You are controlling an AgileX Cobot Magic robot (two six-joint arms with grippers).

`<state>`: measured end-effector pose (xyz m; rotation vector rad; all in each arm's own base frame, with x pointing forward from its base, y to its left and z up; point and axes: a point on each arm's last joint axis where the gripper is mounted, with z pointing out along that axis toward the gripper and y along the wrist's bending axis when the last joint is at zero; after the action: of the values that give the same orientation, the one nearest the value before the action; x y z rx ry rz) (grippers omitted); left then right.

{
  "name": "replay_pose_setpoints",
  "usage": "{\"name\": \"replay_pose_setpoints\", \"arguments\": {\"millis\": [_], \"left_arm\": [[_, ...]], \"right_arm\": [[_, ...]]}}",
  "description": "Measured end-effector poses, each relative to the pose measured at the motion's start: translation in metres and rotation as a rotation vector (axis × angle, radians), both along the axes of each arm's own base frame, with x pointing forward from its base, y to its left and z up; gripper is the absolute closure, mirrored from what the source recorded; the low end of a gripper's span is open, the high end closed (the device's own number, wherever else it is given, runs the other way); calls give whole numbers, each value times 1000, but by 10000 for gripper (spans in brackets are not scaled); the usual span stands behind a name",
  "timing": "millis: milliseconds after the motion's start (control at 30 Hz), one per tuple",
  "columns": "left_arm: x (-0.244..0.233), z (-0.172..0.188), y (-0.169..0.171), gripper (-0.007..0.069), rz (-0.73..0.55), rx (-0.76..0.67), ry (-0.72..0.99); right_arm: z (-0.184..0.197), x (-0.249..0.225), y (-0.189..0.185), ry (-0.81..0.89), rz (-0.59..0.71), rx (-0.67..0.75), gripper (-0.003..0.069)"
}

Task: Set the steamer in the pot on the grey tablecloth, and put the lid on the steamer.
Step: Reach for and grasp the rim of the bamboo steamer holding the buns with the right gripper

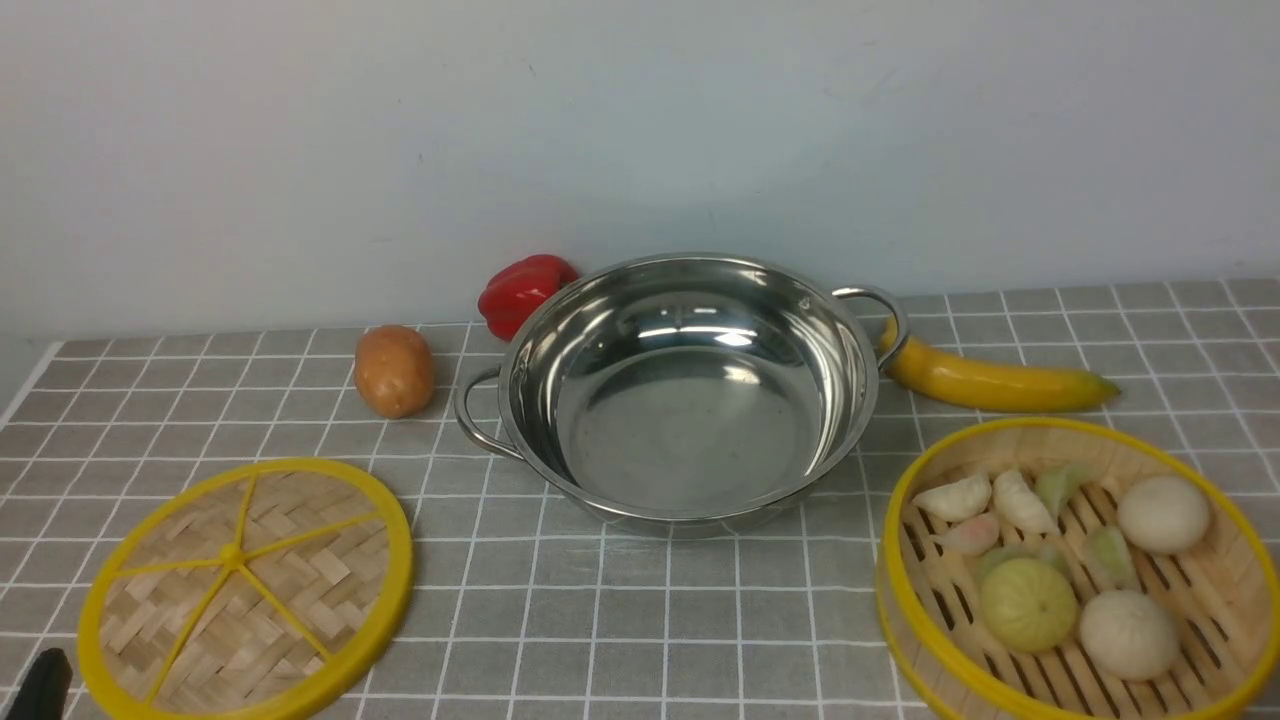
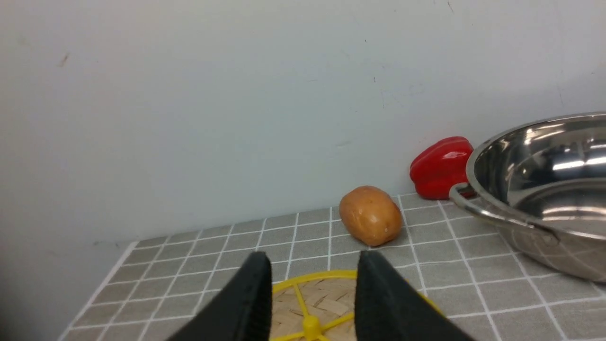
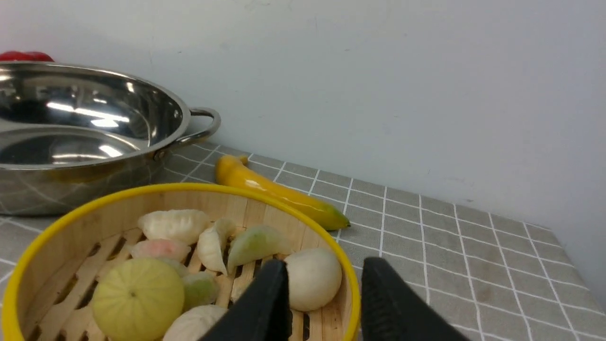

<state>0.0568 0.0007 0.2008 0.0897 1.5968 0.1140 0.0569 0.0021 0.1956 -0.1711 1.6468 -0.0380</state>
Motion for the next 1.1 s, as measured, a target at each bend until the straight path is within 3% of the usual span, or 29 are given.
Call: {"name": "replay_pose_setpoints", "arguments": {"millis": [100,200,300,367,500,933,1100], "left_arm": [[0,0,-1,383,-5,-183,-2],[0,-2,-3,383,-13,-442,22],[0,-6,-5,383,-20,-603,71],[0,-6,-6,383,-23,-687,78],[-1,-5,-8,383,-33,-831,78],[0,0,-5,382,-30,-858,11],[-1,16,5,382,-4,-870,-204]], "right_arm": [[1,0,1,-7,5,24,416],[8,0,5,-63,40,235,416],[23,-2,6,-170,97,671,416],[31,-3,4,-234,122,887,416],[41,-6,-3,-332,146,1192,416],[51,-10,-7,-441,199,1296,416],[83,-23,-3,-583,316,1156,416]]}}
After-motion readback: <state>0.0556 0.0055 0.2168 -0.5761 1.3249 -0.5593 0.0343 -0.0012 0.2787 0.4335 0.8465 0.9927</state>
